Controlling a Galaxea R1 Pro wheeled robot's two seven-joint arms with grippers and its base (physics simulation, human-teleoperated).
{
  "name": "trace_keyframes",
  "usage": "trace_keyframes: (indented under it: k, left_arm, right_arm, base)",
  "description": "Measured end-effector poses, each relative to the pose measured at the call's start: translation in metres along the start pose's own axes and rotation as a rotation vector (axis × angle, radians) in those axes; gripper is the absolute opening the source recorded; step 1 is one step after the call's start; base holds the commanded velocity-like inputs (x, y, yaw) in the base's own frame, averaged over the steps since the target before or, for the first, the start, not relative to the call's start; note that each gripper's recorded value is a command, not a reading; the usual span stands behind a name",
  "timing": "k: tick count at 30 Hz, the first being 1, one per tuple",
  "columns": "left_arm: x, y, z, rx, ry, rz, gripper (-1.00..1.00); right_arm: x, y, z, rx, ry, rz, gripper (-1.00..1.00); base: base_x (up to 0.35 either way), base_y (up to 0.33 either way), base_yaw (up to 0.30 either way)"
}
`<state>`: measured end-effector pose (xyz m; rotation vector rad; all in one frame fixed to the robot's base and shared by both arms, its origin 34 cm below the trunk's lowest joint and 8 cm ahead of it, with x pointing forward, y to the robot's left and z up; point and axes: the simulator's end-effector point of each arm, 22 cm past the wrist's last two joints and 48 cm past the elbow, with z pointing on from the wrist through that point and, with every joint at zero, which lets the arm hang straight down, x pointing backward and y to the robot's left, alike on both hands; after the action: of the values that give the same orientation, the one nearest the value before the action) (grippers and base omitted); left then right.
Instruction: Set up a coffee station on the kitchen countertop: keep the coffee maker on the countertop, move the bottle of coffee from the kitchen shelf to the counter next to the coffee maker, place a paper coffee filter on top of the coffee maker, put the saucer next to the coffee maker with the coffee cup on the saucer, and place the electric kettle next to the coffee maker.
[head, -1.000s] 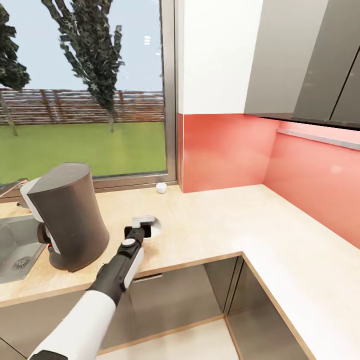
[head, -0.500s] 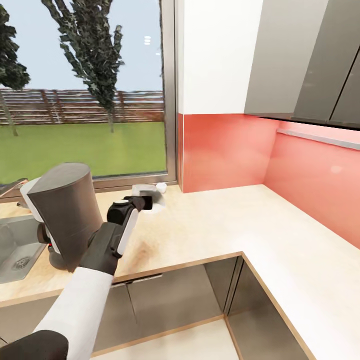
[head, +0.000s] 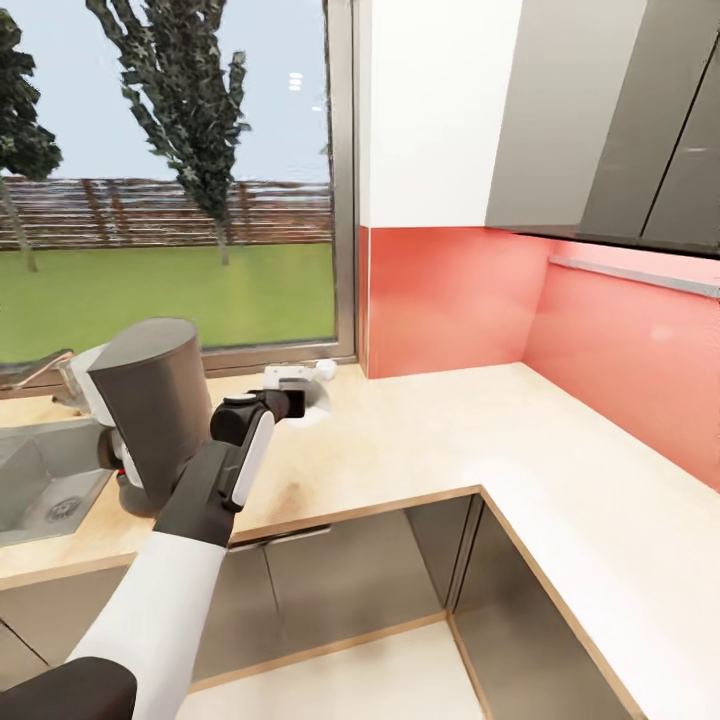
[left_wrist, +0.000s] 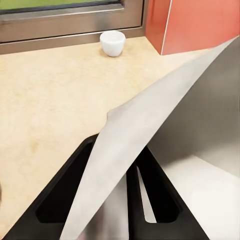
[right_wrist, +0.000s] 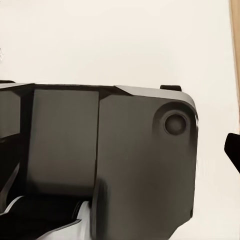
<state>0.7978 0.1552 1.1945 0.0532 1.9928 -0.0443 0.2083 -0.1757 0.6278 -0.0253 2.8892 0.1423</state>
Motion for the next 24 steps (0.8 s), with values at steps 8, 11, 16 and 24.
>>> trace_keyframes:
  k: [8, 11, 16, 24]
  left_arm:
    - [-0.0012, 0.0002, -0.0009, 0.0, -0.004, -0.001, -1.0]
    - [-0.0016, -0.0011, -0.0011, 0.007, -0.005, -0.001, -1.0]
    - [-0.0013, -0.0029, -0.0012, 0.013, -0.004, 0.0, -1.0]
    - [-0.0013, -0.0042, -0.0012, 0.016, -0.006, 0.002, -1.0]
  right_arm:
    - [0.0007, -0.0002, -0.0001, 0.001, 0.001, 0.0, 1.0]
    - [0.0008, -0.0003, -0.0001, 0.001, 0.002, 0.0, 1.0]
    - [0.0002, -0.0015, 0.0, 0.003, 0.0, -0.001, 1.0]
    - [0.0001, -0.0025, 0.0, 0.004, 0.0, -0.002, 1.0]
  base:
    - [-0.291, 0.194, 0.0]
    - [-0.281, 0.216, 0.0]
    - [-0.278, 0.222, 0.0]
    - [-0.291, 0.167, 0.113]
